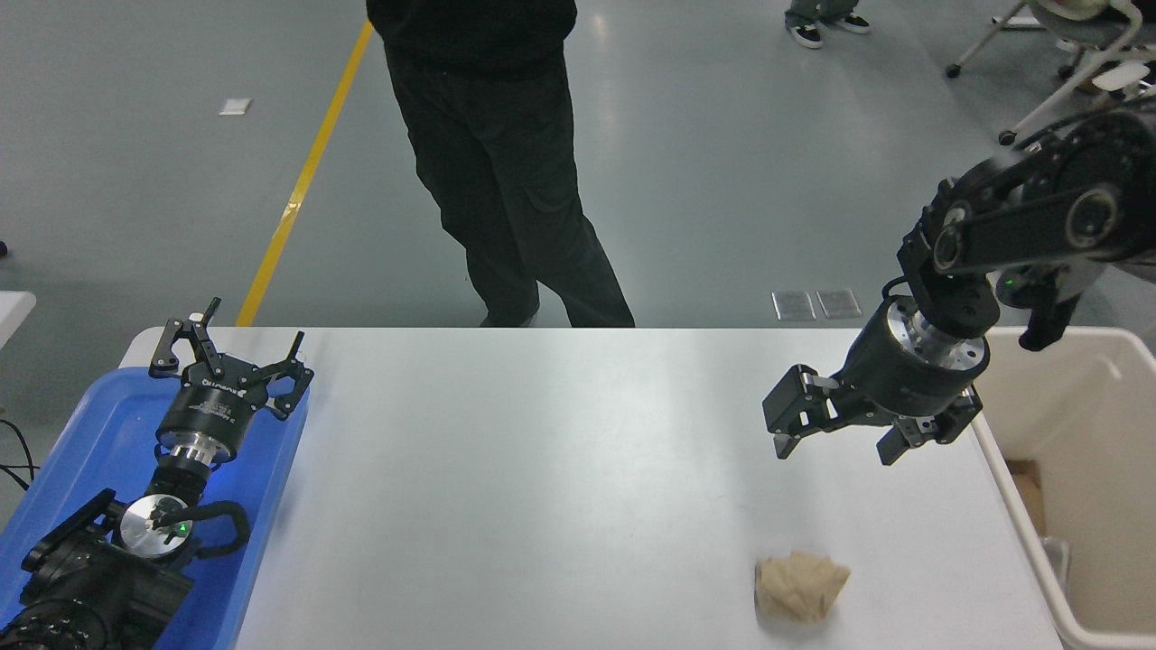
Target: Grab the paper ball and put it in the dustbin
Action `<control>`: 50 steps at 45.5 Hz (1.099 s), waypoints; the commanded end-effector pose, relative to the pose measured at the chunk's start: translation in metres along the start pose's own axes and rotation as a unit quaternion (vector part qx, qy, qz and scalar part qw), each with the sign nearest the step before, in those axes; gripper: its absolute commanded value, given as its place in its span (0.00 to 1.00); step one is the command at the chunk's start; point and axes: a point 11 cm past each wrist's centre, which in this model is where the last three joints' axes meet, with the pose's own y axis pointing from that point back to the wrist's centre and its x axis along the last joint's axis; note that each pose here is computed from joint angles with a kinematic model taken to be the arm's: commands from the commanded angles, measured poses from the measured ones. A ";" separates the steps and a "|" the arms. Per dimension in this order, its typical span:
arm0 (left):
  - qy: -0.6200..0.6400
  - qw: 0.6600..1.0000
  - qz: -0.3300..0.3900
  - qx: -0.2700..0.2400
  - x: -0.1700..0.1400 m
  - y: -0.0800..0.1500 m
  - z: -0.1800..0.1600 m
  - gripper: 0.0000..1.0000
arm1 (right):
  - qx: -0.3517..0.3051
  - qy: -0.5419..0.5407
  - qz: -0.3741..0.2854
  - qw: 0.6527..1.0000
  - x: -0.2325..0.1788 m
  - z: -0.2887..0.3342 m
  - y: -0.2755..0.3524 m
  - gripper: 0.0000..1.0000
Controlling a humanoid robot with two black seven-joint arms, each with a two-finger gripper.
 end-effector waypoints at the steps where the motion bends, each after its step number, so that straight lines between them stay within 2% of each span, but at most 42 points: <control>1: 0.000 1.000 0.000 0.001 0.000 0.000 0.000 0.99 | -0.022 0.014 0.004 1.000 -0.022 0.017 -0.075 0.99; 5: 0.000 1.000 0.000 0.000 0.000 0.000 0.000 0.99 | -0.024 0.022 -0.010 0.999 -0.031 0.017 -0.095 0.98; 12: 0.000 1.000 0.000 0.001 0.000 0.000 0.000 0.99 | -0.021 0.006 0.000 1.000 -0.037 0.020 -0.121 0.85; 24: 0.000 1.000 0.000 0.001 0.000 0.000 0.000 0.99 | -0.011 -0.018 -0.017 1.000 -0.057 0.018 -0.139 0.88; 27: 0.000 1.000 0.000 0.001 0.000 0.000 0.000 0.99 | -0.014 -0.021 -0.012 1.000 -0.057 0.021 -0.144 0.86; 50: 0.000 1.000 0.000 0.001 0.000 0.000 0.000 0.99 | -0.014 -0.021 -0.010 1.000 -0.058 0.022 -0.155 0.88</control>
